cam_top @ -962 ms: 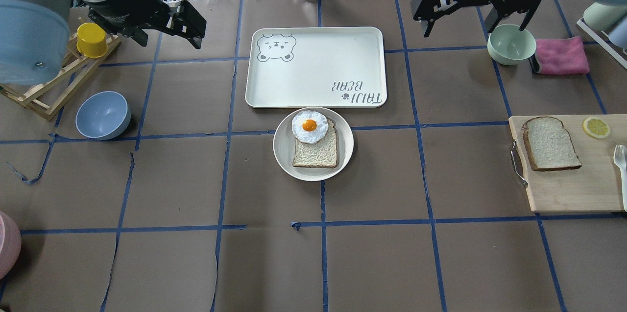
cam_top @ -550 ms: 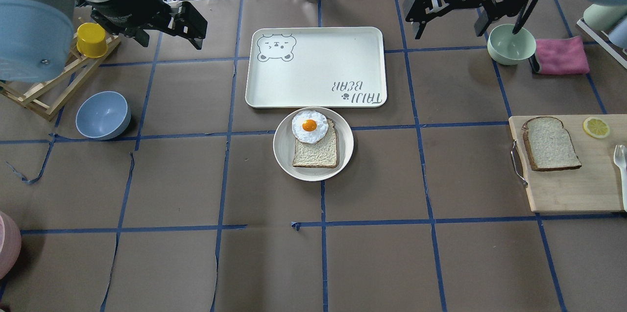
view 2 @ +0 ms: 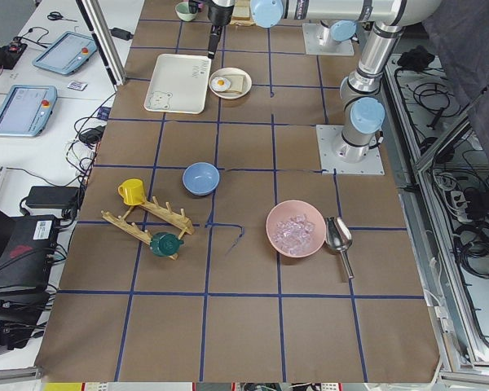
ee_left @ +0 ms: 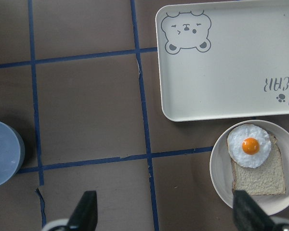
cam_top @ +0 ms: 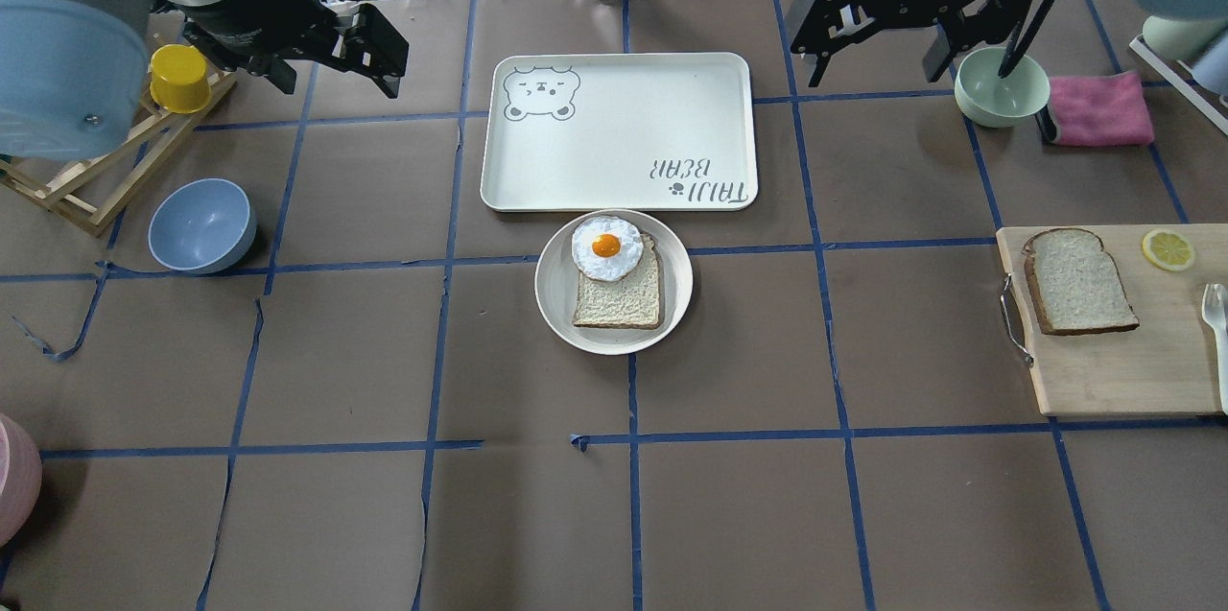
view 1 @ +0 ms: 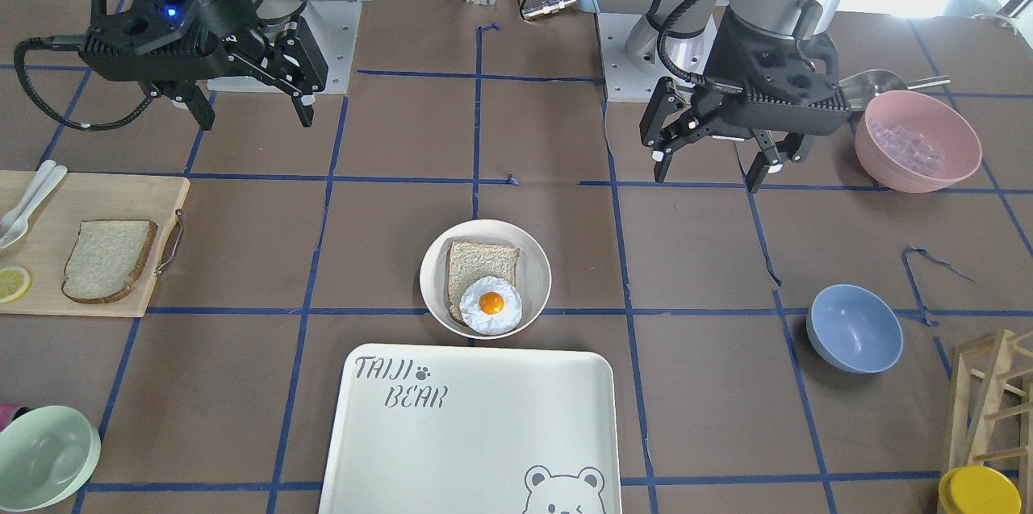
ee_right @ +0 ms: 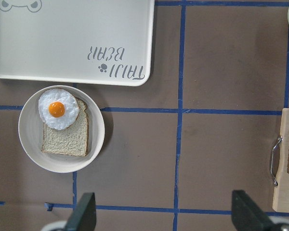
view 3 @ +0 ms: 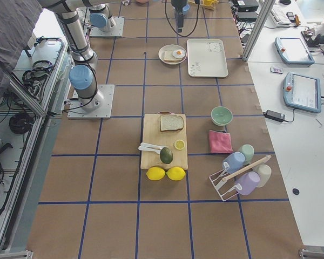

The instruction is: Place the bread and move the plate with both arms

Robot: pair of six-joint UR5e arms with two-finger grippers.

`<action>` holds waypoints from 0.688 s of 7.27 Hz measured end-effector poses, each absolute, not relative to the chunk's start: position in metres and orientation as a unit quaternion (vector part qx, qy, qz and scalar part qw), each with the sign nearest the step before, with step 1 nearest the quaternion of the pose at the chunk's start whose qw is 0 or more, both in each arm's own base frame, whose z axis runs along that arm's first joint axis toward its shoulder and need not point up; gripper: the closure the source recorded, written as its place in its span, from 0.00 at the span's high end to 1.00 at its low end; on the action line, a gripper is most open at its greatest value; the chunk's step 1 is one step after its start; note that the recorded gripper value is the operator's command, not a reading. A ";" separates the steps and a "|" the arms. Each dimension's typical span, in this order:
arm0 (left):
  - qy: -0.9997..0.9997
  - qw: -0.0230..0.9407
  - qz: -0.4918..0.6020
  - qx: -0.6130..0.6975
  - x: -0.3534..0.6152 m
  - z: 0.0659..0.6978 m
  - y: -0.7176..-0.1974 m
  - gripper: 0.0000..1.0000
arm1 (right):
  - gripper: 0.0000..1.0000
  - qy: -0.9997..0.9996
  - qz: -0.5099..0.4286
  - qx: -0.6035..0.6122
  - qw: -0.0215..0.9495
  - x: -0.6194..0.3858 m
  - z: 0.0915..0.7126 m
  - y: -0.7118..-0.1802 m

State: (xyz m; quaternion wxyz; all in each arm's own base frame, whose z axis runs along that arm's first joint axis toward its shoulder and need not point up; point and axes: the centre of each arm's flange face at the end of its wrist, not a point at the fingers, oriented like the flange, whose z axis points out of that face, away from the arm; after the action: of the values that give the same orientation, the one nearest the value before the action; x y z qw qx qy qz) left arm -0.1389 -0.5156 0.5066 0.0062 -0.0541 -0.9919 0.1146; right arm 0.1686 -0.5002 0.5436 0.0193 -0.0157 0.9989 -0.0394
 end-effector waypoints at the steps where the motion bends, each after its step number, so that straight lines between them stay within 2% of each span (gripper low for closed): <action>1: -0.992 0.006 0.116 -0.055 -0.135 0.507 -0.517 1.00 | 1.00 0.999 -0.039 -0.016 0.017 0.168 0.544 -0.500; 5: -0.992 0.005 0.118 -0.051 -0.129 0.510 -0.517 1.00 | 1.00 0.999 -0.041 -0.014 0.015 0.167 0.544 -0.501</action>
State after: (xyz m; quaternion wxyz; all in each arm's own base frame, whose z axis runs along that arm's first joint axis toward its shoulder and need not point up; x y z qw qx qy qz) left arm -0.1290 -0.5167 0.5099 0.0045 -0.0507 -0.9917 0.1177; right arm 0.1674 -0.5005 0.5438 0.0150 -0.0137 0.9989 -0.0413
